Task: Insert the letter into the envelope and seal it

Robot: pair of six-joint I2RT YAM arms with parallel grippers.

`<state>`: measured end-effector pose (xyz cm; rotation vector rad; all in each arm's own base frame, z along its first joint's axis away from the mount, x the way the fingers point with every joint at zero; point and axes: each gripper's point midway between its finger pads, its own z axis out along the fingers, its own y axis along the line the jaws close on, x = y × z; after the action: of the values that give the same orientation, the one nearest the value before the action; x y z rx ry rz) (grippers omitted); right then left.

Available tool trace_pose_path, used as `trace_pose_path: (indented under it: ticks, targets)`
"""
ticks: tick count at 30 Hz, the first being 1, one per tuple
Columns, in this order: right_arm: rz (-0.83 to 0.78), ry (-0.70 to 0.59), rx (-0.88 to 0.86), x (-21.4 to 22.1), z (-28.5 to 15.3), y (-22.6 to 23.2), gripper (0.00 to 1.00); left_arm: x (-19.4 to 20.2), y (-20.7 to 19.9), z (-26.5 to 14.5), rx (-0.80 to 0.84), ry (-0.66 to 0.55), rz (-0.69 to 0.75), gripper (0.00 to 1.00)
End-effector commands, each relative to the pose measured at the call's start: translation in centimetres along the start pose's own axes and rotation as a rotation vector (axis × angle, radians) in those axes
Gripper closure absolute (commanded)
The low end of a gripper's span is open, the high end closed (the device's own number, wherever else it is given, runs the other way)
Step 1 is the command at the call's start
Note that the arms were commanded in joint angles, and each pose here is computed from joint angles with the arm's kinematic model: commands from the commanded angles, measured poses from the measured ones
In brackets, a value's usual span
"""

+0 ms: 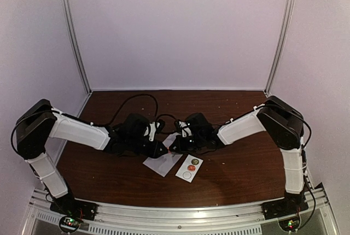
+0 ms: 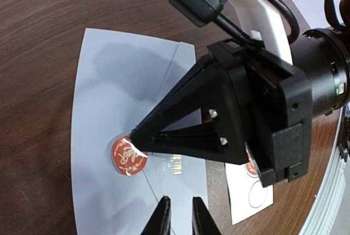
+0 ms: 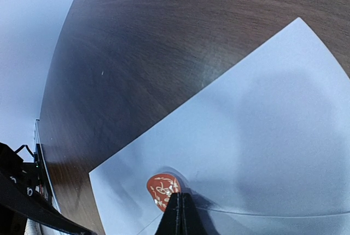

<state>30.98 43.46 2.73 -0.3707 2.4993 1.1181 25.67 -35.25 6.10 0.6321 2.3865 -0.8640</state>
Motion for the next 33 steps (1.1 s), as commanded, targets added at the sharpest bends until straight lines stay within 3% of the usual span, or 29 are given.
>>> trace_pose_path:
  ticks: [1,14,33]
  targets:
    - [0.026,0.038,0.081,1.7,1.0,-2.6,1.00,-2.4,0.5,-0.1,0.006,-0.075,-0.041,0.89]
    - [0.032,0.040,0.097,1.9,1.0,-2.9,1.00,-3.3,1.1,2.8,-0.001,-0.074,-0.036,1.00]
    - [0.028,0.037,0.093,1.7,0.8,-2.7,1.00,0.9,4.7,5.3,-0.111,0.031,-0.058,1.00]
